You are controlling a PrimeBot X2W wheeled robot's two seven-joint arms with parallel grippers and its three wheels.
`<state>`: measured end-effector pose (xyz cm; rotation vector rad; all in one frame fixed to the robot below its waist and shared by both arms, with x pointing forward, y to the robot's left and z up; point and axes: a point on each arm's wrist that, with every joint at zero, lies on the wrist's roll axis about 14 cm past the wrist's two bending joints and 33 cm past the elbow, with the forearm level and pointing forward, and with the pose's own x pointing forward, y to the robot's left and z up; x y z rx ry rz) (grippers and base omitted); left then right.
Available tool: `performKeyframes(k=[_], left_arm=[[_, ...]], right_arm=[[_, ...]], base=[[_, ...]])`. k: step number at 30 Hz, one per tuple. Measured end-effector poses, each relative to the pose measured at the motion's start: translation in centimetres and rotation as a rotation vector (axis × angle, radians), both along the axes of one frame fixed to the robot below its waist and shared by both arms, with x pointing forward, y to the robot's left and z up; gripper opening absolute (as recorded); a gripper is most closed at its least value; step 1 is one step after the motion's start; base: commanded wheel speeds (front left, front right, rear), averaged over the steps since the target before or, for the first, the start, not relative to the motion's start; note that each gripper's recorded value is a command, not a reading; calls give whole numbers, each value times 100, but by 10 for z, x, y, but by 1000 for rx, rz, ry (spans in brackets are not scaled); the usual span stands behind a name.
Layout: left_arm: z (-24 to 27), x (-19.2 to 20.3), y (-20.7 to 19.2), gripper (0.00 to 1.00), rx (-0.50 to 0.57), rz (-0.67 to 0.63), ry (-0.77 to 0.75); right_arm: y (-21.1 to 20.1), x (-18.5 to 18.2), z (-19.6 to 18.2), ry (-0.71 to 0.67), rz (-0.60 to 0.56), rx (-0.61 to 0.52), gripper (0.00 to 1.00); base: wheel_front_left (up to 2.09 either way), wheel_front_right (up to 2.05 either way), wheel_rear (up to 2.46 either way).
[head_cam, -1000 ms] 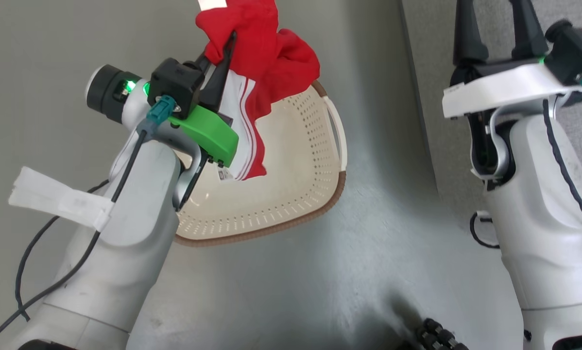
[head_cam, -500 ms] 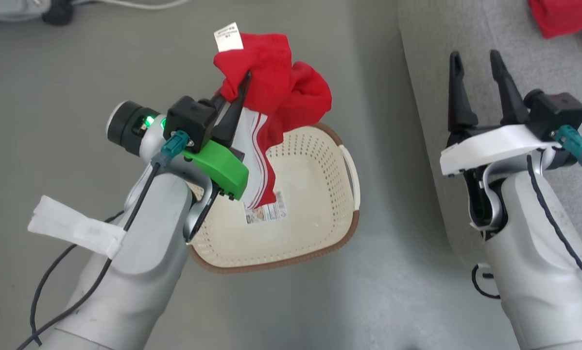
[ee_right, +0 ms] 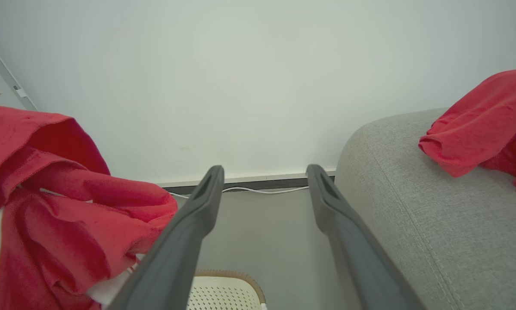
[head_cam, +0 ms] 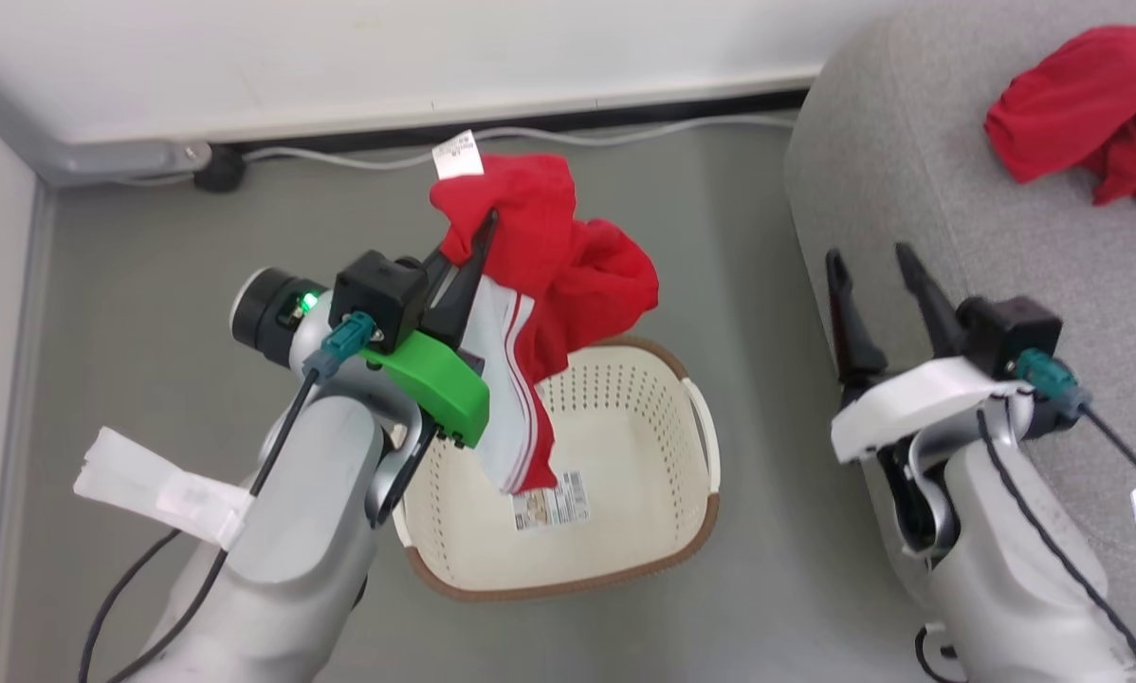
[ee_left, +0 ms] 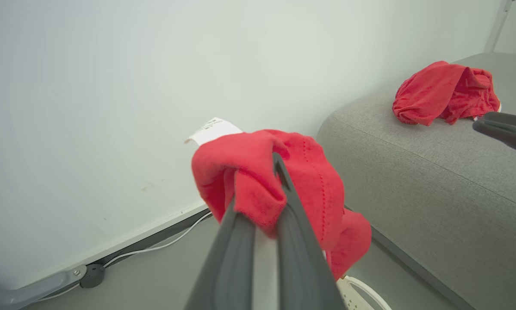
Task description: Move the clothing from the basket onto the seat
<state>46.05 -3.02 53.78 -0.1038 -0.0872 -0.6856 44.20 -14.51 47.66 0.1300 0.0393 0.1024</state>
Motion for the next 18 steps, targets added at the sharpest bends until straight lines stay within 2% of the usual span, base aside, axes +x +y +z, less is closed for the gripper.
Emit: performKeyframes(k=[10,18], left_arm=[[37,-35,5,0,-9,5,-79],[72,-54,1,0,-34,-14,-148]], right_arm=[[52,-39,7,-9,203,-41,100],[94,-58,23,-61,355,-87,100]], base=[[0,0,0],[0,0,0]])
